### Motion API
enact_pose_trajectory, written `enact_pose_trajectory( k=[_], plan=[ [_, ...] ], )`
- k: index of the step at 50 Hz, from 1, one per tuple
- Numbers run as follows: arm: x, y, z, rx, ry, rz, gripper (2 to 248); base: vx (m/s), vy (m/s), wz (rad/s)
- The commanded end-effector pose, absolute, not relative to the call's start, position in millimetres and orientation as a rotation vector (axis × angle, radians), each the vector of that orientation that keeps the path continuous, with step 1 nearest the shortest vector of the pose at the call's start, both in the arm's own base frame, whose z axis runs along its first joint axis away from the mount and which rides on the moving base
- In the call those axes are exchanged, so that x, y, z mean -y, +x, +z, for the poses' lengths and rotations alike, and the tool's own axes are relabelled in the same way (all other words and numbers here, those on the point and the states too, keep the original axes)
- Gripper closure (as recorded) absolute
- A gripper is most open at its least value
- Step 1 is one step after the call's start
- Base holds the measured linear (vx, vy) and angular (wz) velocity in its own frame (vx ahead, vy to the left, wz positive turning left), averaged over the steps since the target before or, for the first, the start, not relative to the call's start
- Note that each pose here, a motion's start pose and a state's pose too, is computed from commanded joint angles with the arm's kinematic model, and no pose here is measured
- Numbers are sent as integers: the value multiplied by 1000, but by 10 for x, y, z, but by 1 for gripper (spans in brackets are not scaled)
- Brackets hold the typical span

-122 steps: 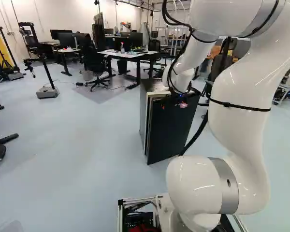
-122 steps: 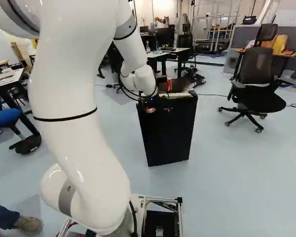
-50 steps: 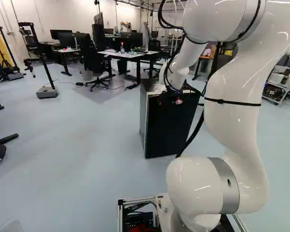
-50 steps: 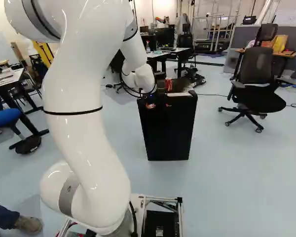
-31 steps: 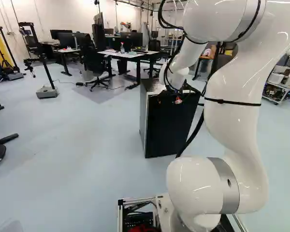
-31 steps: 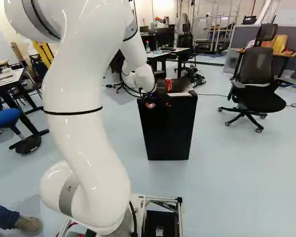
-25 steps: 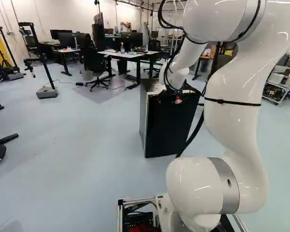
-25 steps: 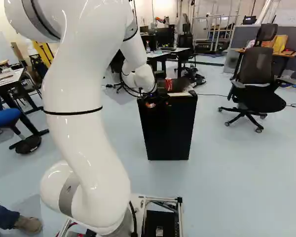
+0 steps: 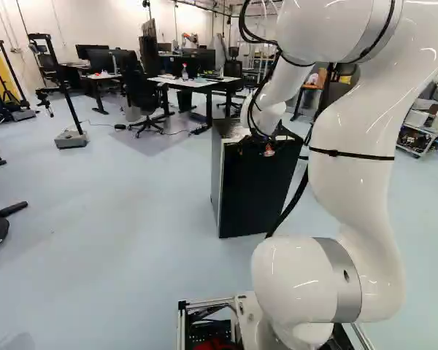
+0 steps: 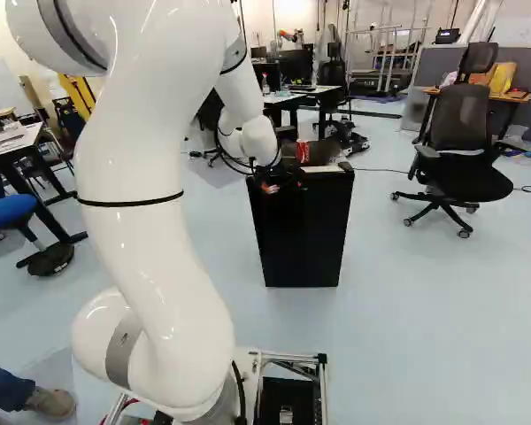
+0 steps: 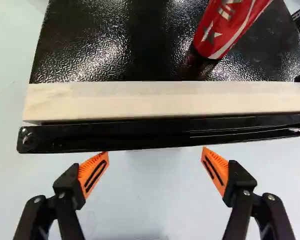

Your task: Grab a drink from the fridge

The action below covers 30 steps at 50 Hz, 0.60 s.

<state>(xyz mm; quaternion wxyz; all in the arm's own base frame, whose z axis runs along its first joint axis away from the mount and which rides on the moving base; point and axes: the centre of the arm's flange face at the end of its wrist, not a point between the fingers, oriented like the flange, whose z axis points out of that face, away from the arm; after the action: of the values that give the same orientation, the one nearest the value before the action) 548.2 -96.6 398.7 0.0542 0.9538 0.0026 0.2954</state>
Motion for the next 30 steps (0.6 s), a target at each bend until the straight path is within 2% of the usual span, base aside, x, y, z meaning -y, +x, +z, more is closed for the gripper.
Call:
enact_pose_trajectory(
  k=[30],
  plan=[
    [821,4932,4012,-22,2913,870,3,0,0,0]
  ],
)
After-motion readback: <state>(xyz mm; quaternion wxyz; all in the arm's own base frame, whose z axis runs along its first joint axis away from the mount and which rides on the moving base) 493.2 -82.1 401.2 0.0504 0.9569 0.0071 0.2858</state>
